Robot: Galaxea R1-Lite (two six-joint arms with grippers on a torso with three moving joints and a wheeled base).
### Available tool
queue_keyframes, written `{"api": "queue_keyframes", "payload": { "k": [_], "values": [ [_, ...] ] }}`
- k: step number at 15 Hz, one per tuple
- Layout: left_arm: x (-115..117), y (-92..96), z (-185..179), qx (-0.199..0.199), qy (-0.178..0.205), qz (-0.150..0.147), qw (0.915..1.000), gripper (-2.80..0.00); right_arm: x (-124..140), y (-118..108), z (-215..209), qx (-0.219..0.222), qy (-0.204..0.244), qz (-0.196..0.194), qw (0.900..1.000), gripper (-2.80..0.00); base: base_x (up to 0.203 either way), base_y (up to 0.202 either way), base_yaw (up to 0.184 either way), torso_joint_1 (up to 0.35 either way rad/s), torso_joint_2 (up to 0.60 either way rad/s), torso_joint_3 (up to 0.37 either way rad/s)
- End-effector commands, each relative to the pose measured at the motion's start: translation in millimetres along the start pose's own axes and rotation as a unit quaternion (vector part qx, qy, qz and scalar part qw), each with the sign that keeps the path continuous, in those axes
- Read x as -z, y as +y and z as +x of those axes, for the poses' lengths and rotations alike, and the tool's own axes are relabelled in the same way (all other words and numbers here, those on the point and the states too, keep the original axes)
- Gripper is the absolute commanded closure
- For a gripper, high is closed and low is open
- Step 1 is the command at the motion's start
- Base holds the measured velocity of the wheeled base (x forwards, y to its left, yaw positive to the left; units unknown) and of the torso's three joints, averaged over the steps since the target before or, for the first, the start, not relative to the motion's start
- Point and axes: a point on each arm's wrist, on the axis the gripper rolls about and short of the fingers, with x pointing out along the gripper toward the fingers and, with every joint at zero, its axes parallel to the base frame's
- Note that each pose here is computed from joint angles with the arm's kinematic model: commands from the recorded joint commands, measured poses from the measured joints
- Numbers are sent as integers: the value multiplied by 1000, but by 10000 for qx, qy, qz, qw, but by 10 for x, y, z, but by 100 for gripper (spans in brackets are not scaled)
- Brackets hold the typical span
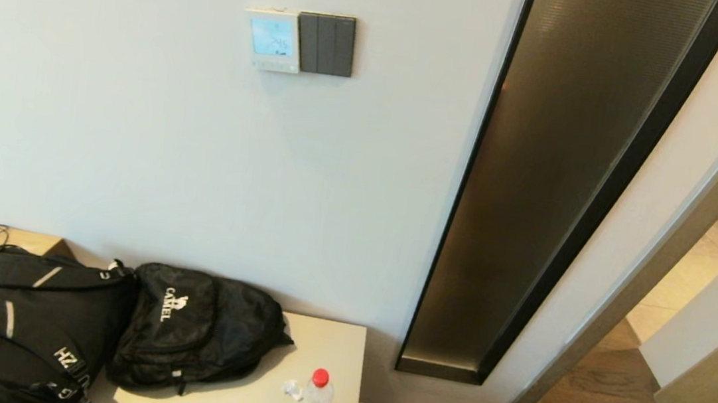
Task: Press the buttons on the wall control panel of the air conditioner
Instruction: Turn off the central air conditioner
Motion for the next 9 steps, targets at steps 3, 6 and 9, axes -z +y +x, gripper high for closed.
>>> {"api": "queue_keyframes", "payload": {
  "k": [3, 6, 9],
  "values": [
    [7, 0, 5, -2, 33, -5, 10000, 0, -1, 0, 1, -5, 6, -2, 10000, 0, 0, 0, 0, 0, 0, 0],
    [7, 0, 5, -2, 31, -5, 10000, 0, -1, 0, 1, -8, 6, -2, 10000, 0, 0, 0, 0, 0, 0, 0],
    [7, 0, 5, -2, 31, -21, 10000, 0, -1, 0, 1, -1, 6, -2, 10000, 0, 0, 0, 0, 0, 0, 0]
  ]
}}
